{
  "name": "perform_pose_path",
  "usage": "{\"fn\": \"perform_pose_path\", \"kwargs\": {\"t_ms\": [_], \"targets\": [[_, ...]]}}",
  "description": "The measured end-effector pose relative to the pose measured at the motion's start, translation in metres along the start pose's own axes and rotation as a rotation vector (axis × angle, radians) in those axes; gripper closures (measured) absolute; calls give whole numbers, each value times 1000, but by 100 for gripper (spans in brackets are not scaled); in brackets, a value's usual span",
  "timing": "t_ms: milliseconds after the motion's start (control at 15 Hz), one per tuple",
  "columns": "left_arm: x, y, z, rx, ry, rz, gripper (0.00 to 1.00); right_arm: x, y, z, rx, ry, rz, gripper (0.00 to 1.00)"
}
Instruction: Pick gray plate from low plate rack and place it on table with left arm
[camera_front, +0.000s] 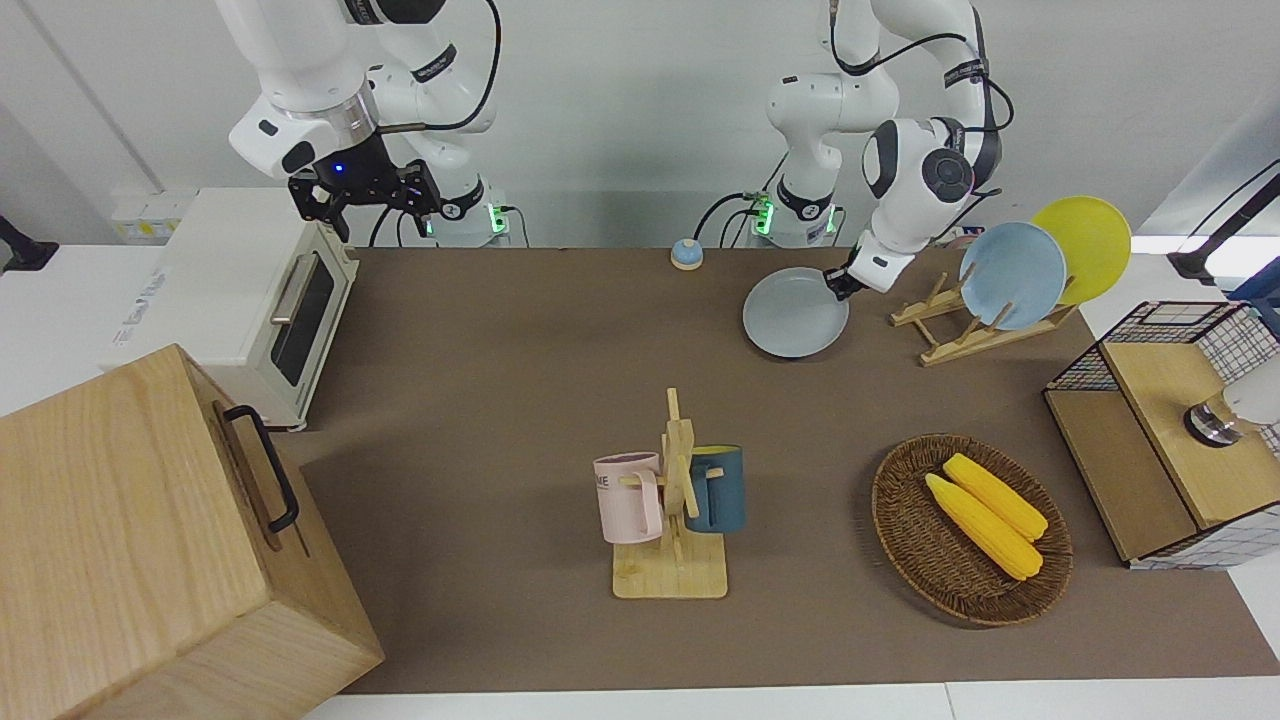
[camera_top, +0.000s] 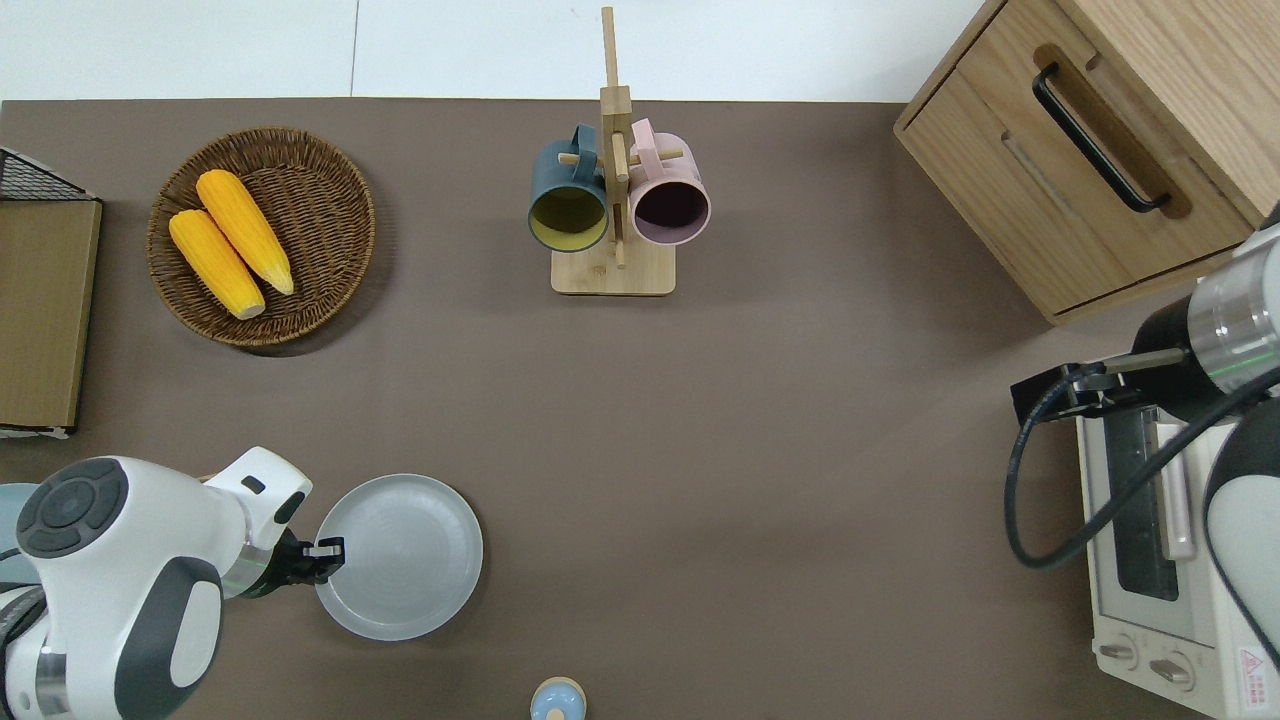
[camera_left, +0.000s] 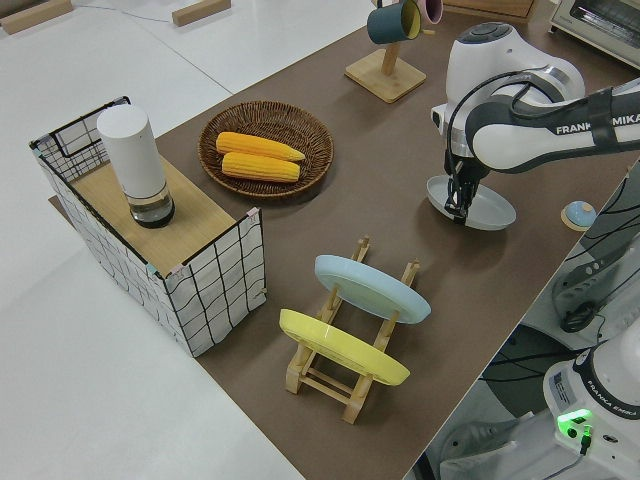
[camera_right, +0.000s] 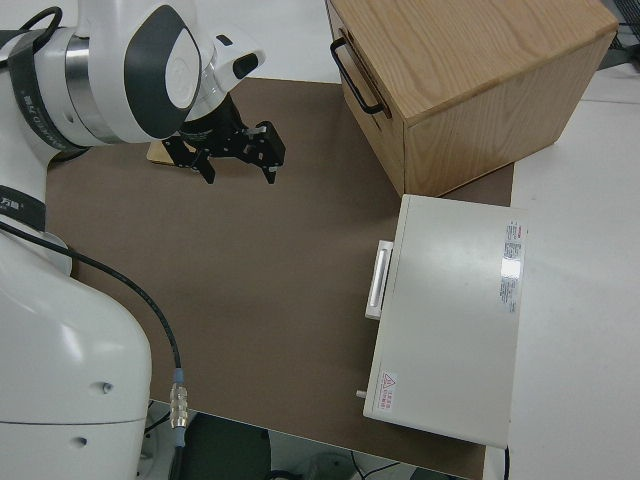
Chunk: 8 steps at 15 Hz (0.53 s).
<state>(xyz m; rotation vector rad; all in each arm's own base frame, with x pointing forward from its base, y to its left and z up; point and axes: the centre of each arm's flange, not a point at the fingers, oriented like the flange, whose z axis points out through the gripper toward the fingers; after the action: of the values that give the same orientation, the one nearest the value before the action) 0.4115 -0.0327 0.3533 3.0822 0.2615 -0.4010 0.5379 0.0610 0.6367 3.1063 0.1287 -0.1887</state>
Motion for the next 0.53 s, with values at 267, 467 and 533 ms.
{"fn": "perform_pose_path", "kwargs": {"t_ms": [267, 467, 533], "targets": [[2, 0, 2, 0, 2, 0, 97, 0, 0, 0, 0, 0, 0, 1], [4, 1, 1, -2, 10, -1, 89, 0, 0, 0, 0, 0, 0, 1], [5, 1, 1, -3, 13, 0, 80, 0, 0, 0, 0, 0, 0, 1]]}}
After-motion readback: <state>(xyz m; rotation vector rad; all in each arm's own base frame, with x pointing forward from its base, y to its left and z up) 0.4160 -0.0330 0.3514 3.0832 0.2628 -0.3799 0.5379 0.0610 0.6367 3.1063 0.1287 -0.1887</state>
